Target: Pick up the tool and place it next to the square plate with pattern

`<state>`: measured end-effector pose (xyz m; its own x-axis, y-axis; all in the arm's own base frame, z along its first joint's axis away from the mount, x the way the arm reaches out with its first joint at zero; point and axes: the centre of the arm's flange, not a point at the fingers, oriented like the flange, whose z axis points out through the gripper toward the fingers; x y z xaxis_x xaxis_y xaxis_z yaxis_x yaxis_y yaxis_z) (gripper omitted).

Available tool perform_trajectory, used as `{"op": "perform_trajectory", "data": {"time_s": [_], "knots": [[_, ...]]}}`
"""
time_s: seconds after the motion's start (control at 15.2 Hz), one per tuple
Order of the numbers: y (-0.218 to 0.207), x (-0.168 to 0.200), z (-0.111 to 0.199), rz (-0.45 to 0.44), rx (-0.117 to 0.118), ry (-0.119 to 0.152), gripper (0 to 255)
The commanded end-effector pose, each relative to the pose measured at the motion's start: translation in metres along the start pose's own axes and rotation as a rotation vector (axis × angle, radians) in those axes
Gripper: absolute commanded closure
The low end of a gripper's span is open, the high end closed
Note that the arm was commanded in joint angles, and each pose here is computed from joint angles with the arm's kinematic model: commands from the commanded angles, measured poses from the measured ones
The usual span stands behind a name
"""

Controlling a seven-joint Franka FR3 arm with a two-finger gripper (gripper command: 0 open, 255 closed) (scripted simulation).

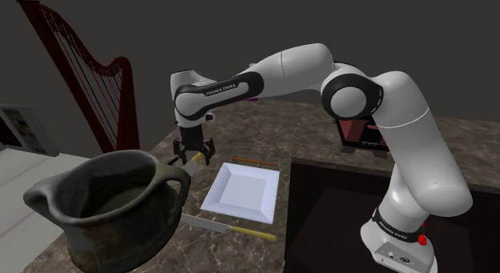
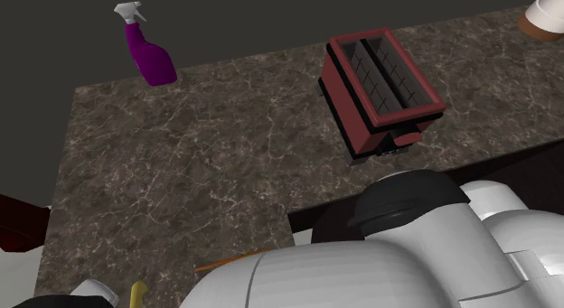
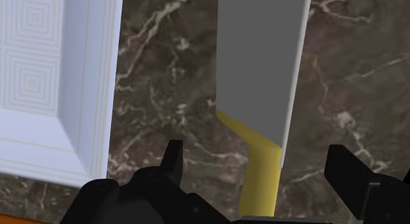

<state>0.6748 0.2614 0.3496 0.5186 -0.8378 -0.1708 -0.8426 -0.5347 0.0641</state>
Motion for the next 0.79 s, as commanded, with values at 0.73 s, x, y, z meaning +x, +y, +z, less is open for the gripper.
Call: {"op": "perform_trajectory", "data": {"time_s": [0.73], "knots": [[0.0,-0.002,-0.049,0.0,0.0,0.0,0]]}}
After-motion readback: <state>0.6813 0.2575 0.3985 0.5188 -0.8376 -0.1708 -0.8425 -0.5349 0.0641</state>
